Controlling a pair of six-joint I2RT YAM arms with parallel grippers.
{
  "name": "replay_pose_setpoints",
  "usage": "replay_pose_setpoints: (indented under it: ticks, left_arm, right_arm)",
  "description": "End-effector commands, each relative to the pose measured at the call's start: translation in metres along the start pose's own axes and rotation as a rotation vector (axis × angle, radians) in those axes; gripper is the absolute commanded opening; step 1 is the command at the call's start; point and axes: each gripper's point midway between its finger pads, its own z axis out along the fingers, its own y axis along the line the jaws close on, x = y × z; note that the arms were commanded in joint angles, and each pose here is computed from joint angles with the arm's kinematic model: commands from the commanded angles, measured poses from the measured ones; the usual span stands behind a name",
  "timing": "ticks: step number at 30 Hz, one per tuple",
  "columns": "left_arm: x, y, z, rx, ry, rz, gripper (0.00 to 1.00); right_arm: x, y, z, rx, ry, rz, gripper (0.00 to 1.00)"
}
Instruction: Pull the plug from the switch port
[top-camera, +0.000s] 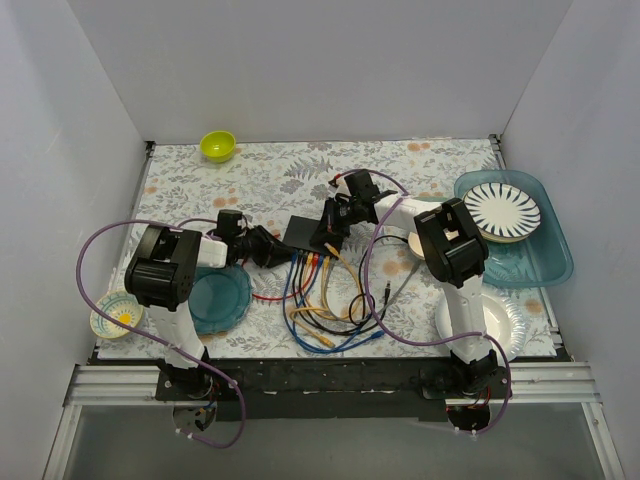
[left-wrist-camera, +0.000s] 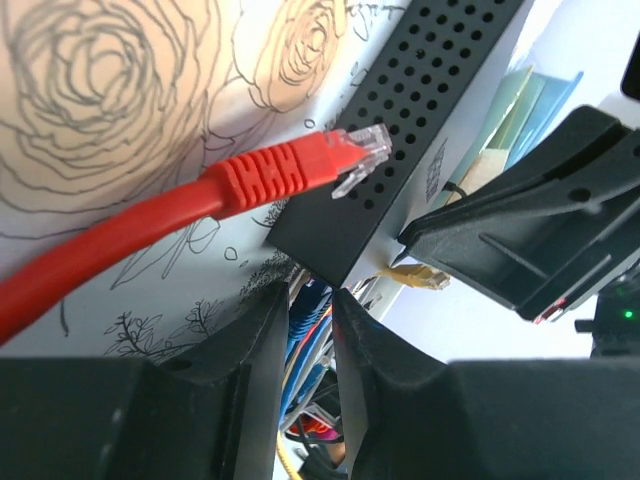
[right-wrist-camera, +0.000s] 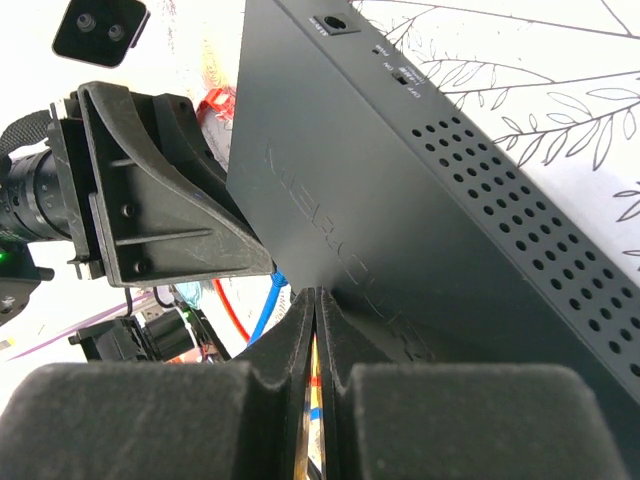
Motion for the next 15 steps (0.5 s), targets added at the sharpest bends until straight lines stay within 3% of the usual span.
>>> replay_pose_setpoints:
  ticks: [1,15]
  left_arm:
    - [-0.021,-0.006,0.007,-0.045,-0.094,0.001,0.25]
    - [-0.008,0.015,0.013,-0.132,-0.065,-0.003,0.32]
  right_arm:
    - [0.025,-0.051,0.009,0.155,0.053,0.051,0.08]
    - [0.024,-0.052,0.011,0.158,0.054,0.054,0.08]
